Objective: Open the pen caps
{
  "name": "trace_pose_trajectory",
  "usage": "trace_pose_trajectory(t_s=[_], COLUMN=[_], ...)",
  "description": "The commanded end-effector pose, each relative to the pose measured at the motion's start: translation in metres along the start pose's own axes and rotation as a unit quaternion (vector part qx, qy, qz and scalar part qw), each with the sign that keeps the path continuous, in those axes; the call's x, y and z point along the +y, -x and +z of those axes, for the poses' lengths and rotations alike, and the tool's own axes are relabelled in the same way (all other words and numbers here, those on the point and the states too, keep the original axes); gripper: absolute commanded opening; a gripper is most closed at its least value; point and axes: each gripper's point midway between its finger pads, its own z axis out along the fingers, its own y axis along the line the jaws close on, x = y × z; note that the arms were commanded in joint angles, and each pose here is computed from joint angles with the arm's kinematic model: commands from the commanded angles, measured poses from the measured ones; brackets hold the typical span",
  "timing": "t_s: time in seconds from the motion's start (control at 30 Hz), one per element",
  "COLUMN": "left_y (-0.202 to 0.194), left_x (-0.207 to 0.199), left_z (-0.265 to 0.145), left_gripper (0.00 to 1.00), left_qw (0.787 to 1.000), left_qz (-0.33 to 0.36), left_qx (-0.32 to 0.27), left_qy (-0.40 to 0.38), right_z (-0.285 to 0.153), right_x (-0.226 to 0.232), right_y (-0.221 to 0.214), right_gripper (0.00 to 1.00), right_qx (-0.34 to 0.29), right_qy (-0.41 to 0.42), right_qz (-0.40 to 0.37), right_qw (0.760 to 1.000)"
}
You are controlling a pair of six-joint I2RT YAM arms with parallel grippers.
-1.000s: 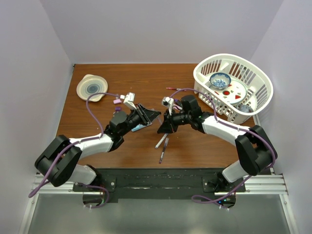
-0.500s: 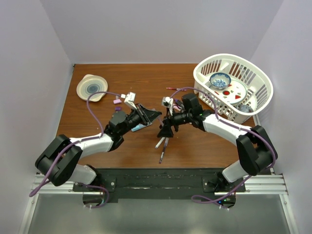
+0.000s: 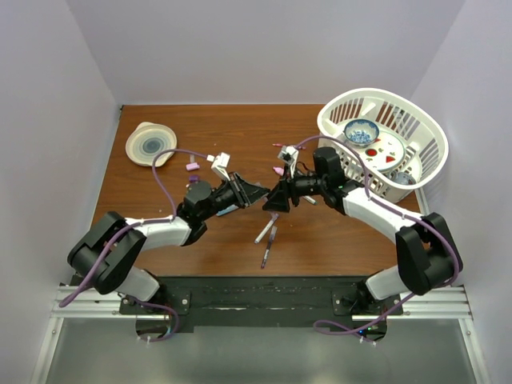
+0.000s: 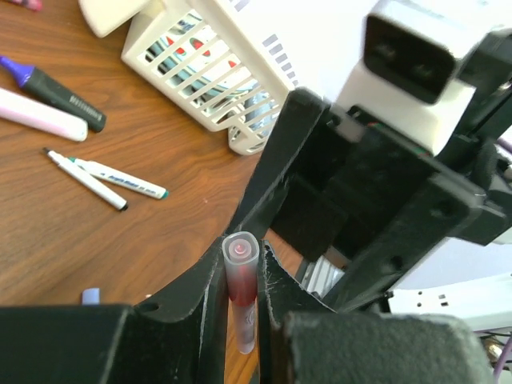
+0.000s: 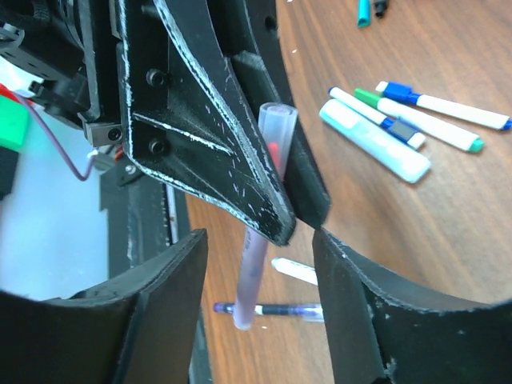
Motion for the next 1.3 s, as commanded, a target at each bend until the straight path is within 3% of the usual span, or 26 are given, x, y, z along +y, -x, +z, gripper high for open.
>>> trace_pose_trajectory(t_s=[0.0, 0.07, 0.1, 0.23, 0.47, 0.57, 0.77, 0.9, 0.97, 1.1, 1.27], left_y=[0.017, 0.018, 0.019, 0.042, 0.171, 0.196, 0.193, 0.156, 0.144, 0.109, 0.094], left_x=[-0.031, -0.031, -0.032, -0.031, 0.003, 0.018, 0.050, 0.097, 0.115, 0.171, 0.207], left_z=[0.010, 0.010, 0.010, 0.015, -0.005, -0.026, -0.059, -0.082, -0.096, -0.134, -0.155], left_gripper=[0.00, 0.00, 0.00, 0.00, 0.00, 0.00, 0.00, 0.00, 0.00, 0.00, 0.01], left_qw=[0.998, 0.998, 0.998, 0.997, 0.980, 0.967, 0.952, 0.943, 0.934, 0.897, 0.868], left_qz=[0.015, 0.016, 0.017, 0.031, 0.047, 0.044, 0.029, -0.006, -0.024, -0.080, -0.121], left_qx=[-0.021, -0.023, -0.025, -0.053, -0.185, -0.234, -0.260, -0.214, -0.207, -0.193, -0.185], left_qy=[-0.054, -0.055, -0.055, -0.039, 0.047, 0.089, 0.156, 0.254, 0.291, 0.389, 0.444], right_z=[0.009, 0.011, 0.011, 0.013, 0.022, 0.027, 0.029, 0.018, 0.011, 0.001, -0.002], right_x=[0.005, 0.005, 0.005, 0.011, 0.019, 0.018, 0.015, 0.005, 0.002, -0.005, -0.010], right_y=[0.002, 0.001, 0.001, -0.003, -0.023, -0.028, -0.029, -0.023, -0.021, -0.017, -0.017], right_gripper=[0.50, 0.29, 0.00, 0.00, 0.00, 0.00, 0.00, 0.00, 0.00, 0.00, 0.00], right_qx=[-0.005, -0.003, -0.003, 0.006, 0.037, 0.050, 0.059, 0.071, 0.074, 0.068, 0.067], right_qy=[0.012, 0.012, 0.012, 0.024, 0.047, 0.049, 0.039, -0.003, -0.009, -0.017, -0.023], right_qz=[0.012, 0.017, 0.019, 0.026, 0.043, 0.051, 0.045, -0.028, -0.067, -0.075, -0.073], right_qw=[1.000, 1.000, 1.000, 0.999, 0.997, 0.996, 0.996, 0.997, 0.995, 0.995, 0.995])
